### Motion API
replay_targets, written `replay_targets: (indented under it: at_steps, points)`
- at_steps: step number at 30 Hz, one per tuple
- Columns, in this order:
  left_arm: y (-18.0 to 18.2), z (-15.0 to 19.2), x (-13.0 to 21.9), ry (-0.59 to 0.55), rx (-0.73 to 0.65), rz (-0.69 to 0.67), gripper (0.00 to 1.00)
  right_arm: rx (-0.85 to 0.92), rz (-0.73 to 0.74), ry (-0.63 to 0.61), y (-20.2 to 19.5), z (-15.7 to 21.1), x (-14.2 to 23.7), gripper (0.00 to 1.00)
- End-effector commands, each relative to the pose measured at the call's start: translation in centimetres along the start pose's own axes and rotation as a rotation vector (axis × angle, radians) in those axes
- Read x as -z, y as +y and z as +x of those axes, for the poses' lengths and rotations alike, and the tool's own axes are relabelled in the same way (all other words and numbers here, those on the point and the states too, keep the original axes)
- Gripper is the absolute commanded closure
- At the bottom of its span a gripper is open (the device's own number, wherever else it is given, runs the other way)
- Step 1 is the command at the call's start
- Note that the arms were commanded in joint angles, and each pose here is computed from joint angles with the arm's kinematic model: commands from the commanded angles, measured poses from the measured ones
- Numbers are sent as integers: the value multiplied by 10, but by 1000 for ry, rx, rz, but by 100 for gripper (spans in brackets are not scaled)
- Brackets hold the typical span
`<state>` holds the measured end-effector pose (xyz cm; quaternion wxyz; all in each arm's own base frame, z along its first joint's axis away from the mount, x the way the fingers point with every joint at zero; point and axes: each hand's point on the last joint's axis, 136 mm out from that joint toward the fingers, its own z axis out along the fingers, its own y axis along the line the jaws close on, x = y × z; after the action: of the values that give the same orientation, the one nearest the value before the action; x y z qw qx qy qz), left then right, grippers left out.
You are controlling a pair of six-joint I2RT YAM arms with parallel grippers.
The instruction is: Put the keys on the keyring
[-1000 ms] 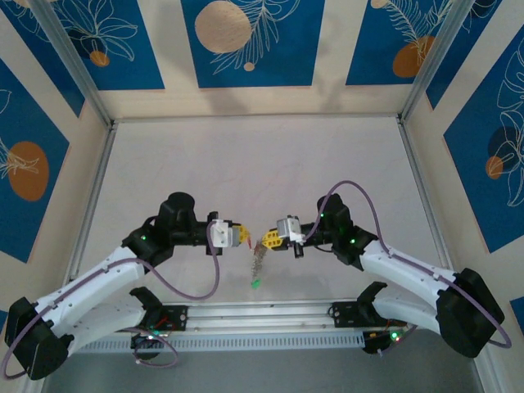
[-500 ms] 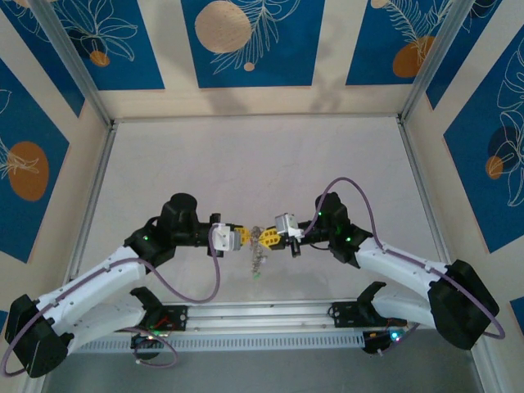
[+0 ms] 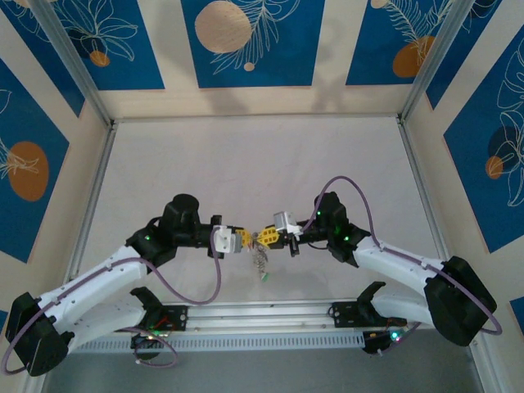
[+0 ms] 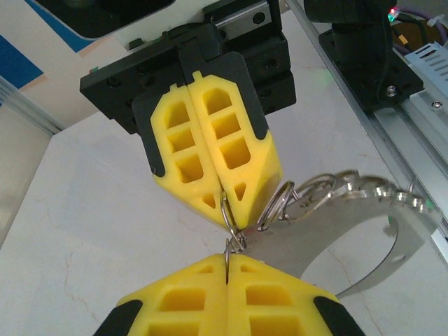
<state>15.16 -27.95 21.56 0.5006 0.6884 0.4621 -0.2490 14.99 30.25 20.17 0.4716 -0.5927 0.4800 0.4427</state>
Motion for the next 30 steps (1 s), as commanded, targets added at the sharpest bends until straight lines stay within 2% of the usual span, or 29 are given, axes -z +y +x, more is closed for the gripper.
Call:
replay_targets:
  at_steps: [1,13,21,28,30]
  points:
    - [-10,-5,0,-31,-33,38,100,19,1,-39,-6,-18,-1,100]
    - [-19,5,-5,18,-46,71,100,-46,53,-76,-18,-21,5,100]
    - [-13,7,-6,34,-47,36,100,-90,86,-99,-26,-24,9,100]
    - [-1,-1,-7,6,6,-14,100,-102,104,-119,-30,-22,8,100]
    - [3,-3,-7,1,35,-29,93,-97,113,-126,-30,-21,8,100]
